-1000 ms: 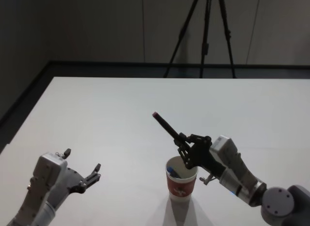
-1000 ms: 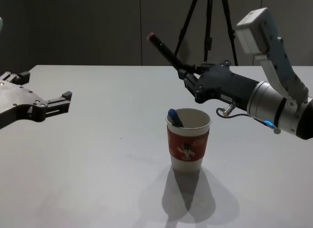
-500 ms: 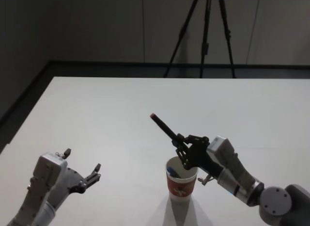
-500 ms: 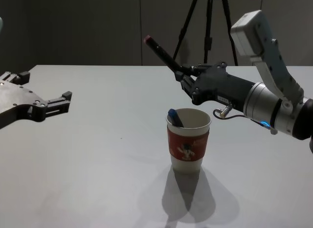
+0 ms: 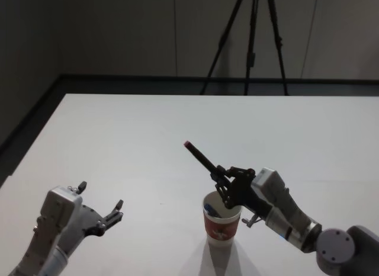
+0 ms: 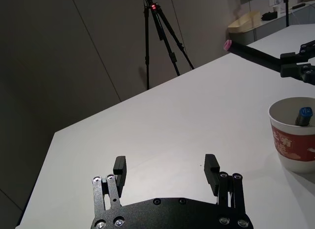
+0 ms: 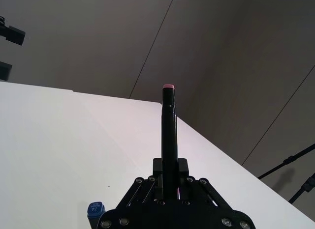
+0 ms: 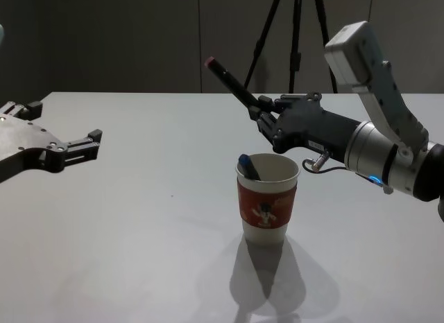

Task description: Place the pen into the pen holder.

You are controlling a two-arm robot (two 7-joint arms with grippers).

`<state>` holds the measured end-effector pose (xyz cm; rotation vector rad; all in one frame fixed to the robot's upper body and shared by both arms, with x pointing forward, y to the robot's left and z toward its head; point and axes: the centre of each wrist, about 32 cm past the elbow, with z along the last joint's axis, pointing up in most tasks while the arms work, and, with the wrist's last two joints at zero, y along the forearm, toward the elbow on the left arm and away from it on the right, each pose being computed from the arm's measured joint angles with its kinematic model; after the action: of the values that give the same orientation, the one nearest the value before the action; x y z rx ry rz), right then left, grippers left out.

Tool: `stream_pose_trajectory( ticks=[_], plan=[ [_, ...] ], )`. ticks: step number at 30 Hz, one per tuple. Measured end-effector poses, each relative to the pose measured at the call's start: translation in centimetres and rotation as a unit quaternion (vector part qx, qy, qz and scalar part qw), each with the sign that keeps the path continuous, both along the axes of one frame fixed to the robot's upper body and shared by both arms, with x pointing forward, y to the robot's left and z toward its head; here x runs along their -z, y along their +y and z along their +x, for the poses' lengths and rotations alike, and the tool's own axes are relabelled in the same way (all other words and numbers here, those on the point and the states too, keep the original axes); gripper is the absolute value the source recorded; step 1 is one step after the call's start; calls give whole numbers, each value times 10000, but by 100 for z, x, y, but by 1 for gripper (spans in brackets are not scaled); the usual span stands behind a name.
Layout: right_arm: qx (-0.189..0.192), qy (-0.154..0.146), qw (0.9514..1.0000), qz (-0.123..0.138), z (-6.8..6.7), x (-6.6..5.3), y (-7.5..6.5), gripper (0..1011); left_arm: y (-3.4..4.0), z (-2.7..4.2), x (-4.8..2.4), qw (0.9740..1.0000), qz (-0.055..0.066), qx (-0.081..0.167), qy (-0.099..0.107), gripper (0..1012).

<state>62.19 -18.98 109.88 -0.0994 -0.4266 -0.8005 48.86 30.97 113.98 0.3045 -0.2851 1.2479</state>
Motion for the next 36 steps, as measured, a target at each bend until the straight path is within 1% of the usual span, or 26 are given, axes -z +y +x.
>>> stream_pose_trajectory(
  ticks=[12,31,32,33,34,36],
  plan=[
    [-14,18,10000,-46,23,13,4,174,0,0,0,10000,-1,0,0,1002],
    [-12,8,10000,-38,21,12,1,178,0,0,0,10000,0,0,0,1002],
    [-12,8,10000,-38,21,12,1,192,0,0,0,10000,0,0,0,1002],
    [-12,7,10000,-37,21,12,0,233,0,0,0,10000,0,0,0,1001],
    [-11,7,10000,-37,21,12,0,233,0,0,0,10000,0,0,0,1002],
    [-10,7,10000,-37,21,12,0,311,0,0,0,10000,0,0,0,1001]
  ],
)
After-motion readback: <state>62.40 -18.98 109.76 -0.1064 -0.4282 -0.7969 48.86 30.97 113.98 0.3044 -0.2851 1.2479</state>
